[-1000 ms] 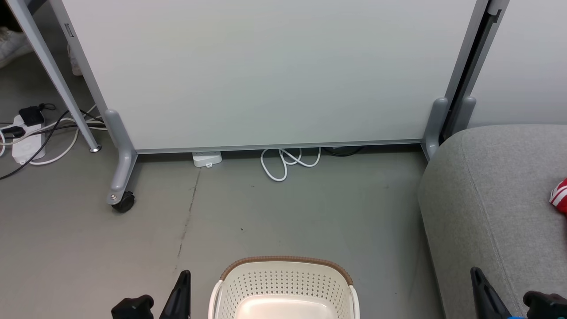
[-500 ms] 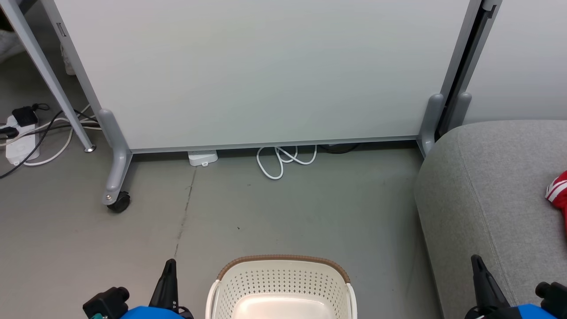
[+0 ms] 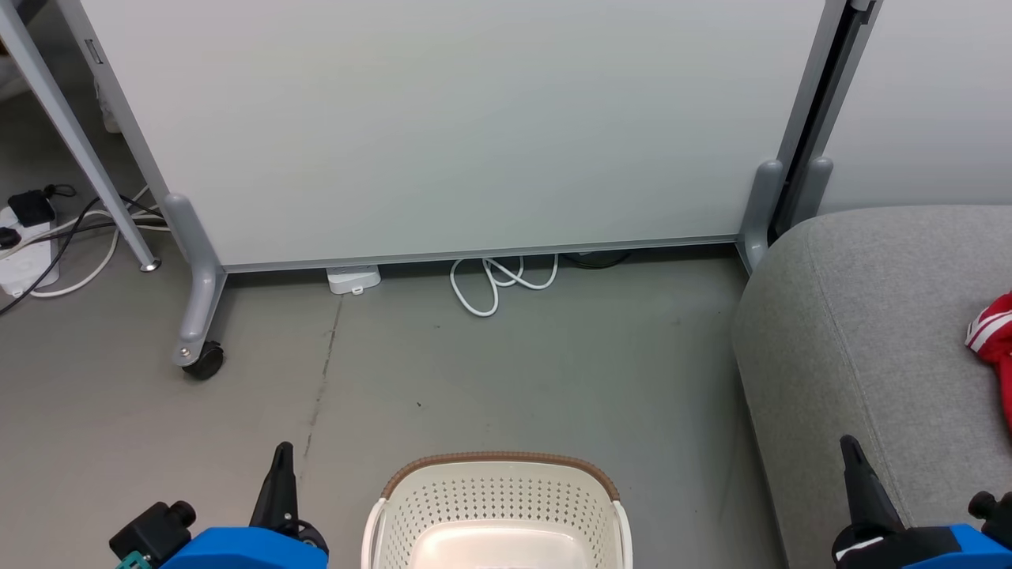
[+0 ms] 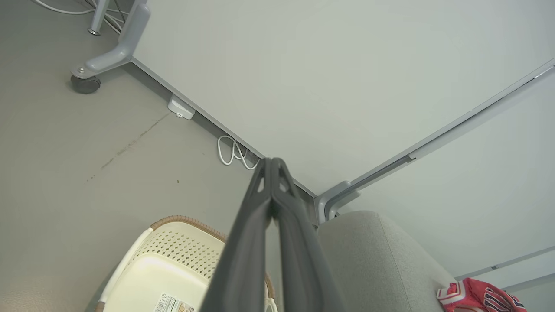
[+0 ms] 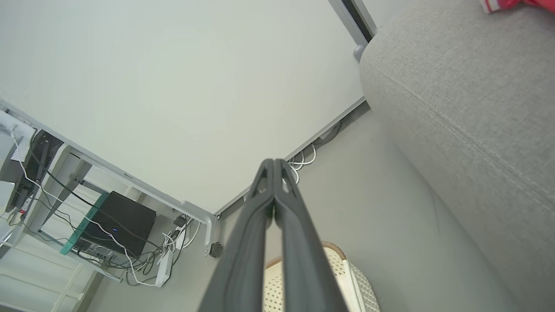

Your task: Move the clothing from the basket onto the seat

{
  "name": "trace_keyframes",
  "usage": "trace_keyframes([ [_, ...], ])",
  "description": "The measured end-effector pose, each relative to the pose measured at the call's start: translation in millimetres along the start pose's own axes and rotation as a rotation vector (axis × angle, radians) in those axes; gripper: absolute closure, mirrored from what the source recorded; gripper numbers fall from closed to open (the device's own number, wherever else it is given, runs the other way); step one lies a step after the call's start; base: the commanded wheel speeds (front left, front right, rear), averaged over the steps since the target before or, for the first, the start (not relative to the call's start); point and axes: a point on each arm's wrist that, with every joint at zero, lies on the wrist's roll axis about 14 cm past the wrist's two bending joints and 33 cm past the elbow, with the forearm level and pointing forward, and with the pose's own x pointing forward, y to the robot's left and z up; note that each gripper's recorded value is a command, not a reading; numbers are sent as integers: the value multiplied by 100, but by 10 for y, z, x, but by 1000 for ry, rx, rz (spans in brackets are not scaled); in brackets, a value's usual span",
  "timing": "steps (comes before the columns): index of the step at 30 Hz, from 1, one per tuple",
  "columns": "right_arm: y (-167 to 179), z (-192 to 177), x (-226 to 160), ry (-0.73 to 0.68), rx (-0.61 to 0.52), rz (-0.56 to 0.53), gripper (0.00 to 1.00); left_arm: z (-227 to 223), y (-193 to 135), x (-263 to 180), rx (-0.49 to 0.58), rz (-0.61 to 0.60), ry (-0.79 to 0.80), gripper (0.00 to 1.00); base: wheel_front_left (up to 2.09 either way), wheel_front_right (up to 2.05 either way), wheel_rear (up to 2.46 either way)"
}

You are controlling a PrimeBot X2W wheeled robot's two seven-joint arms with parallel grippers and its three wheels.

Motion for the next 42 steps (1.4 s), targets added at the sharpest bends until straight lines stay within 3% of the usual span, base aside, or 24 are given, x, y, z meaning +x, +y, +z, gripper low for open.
trace_keyframes([
  [14, 46, 76, 66, -16, 210, 13, 100, 146, -67, 96, -192, -13, -24, 100, 0, 0, 0],
  [42, 99, 192, 139, -35, 514, 43, 100, 332, -195, 231, -474, -61, -40, 100, 0, 0, 0],
])
